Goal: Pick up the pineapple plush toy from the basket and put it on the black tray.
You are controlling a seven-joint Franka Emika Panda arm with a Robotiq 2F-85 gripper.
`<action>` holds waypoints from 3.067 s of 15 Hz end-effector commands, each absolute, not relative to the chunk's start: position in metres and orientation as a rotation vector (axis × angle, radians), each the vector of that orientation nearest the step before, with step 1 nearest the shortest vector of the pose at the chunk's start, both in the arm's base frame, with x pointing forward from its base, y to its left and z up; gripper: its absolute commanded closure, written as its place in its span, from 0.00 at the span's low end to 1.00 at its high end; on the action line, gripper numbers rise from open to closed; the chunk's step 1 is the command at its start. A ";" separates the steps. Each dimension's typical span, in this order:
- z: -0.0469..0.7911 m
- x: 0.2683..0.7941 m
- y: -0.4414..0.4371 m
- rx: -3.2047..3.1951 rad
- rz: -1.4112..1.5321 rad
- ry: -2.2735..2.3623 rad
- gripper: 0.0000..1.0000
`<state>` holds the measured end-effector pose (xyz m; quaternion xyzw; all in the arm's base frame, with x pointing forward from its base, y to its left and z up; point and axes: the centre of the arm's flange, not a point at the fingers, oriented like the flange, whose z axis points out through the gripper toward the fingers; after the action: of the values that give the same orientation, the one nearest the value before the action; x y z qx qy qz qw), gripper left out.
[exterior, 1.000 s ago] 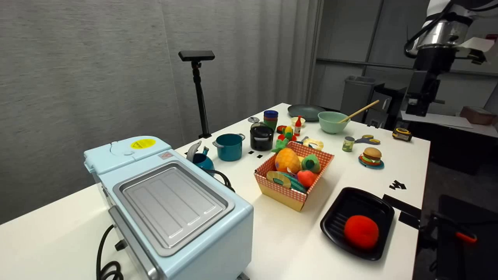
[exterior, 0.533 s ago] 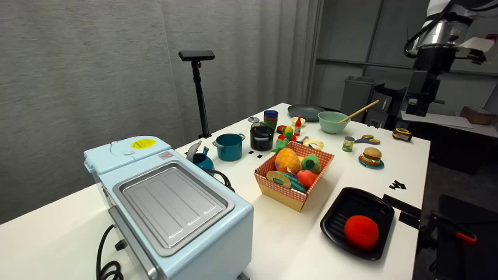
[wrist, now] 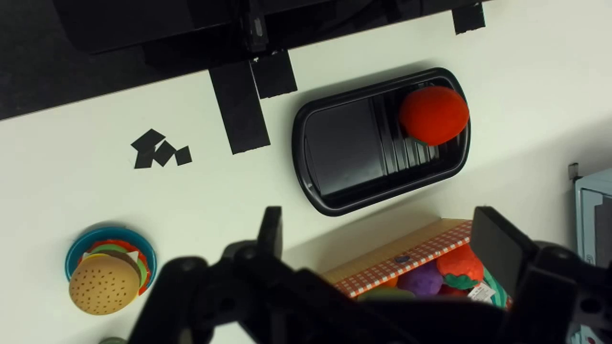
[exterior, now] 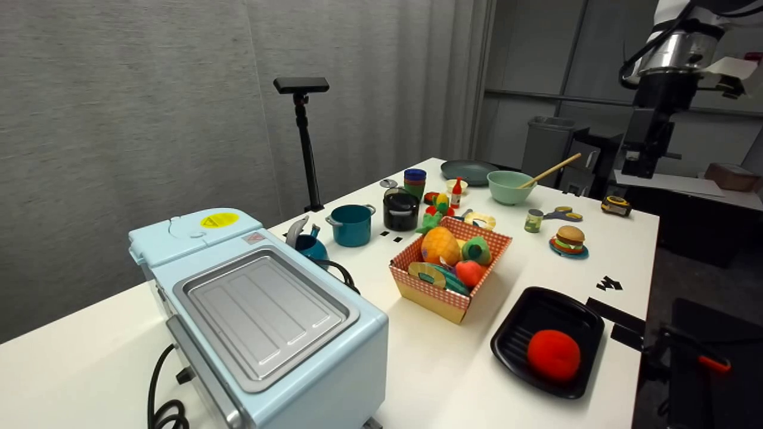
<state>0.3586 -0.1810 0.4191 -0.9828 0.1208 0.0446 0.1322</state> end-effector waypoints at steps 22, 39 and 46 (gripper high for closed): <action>0.408 0.379 -0.060 -3.102 0.130 -0.229 0.00; 0.396 0.437 -0.028 -3.128 0.153 -0.247 0.00; 0.380 0.502 0.014 -3.139 0.033 -0.270 0.00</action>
<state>0.4638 0.0035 0.3830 -0.9949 -0.0955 0.0309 -0.0086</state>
